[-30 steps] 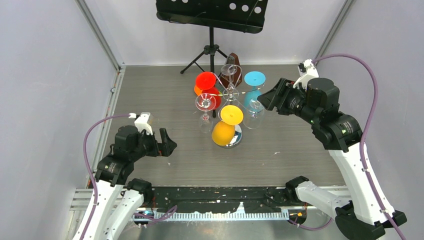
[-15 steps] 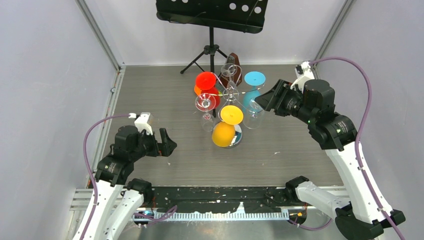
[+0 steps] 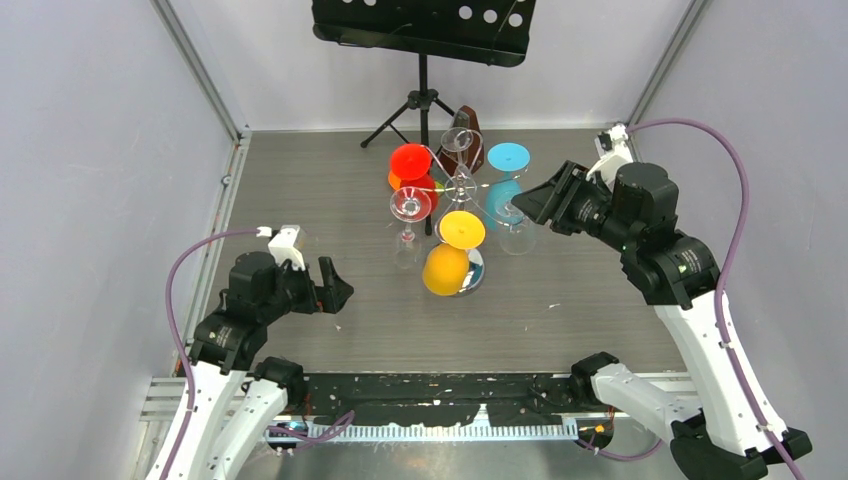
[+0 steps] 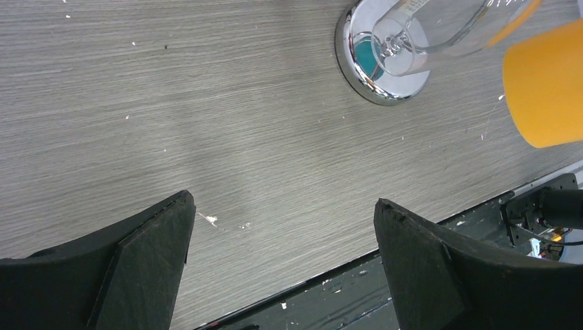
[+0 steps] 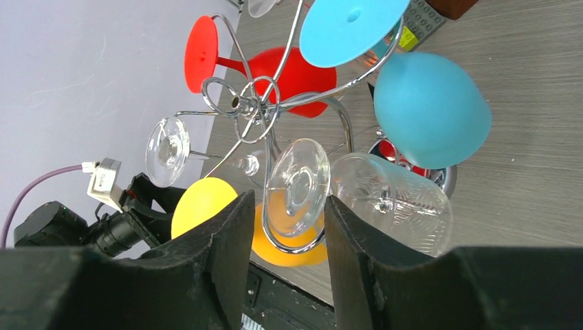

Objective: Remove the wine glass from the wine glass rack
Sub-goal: Pick up the wine glass from the wine rack.

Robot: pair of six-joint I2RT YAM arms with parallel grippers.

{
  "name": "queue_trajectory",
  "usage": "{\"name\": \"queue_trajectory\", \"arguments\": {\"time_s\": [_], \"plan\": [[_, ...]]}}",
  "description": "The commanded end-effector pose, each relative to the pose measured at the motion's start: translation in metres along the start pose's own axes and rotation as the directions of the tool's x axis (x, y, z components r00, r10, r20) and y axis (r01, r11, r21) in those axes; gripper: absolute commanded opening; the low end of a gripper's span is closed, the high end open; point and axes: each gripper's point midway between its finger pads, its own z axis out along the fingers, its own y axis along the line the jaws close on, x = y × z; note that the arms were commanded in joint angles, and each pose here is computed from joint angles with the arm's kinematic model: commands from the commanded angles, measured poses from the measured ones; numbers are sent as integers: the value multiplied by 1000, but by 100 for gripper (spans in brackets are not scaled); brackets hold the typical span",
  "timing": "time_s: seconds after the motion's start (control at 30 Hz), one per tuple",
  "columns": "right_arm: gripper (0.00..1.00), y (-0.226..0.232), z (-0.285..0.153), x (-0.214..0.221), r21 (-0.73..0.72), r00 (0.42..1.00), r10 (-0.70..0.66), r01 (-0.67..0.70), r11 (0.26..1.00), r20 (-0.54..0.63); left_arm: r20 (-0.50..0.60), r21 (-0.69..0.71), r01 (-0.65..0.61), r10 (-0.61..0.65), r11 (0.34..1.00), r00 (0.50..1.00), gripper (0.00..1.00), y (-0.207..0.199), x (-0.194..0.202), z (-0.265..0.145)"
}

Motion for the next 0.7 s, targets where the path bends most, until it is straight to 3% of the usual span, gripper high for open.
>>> {"name": "queue_trajectory", "arguments": {"time_s": [0.0,0.67], "plan": [[47,25,-9,-12,-111,999,8,-3,994,46,31,8,-22,21,1000,999,99,-3,-8,-3],[45,20,3,-2,-124,998,51,-47,991,28,37,2,-19,19,1000,999,99,-2,-8,-3]]}}
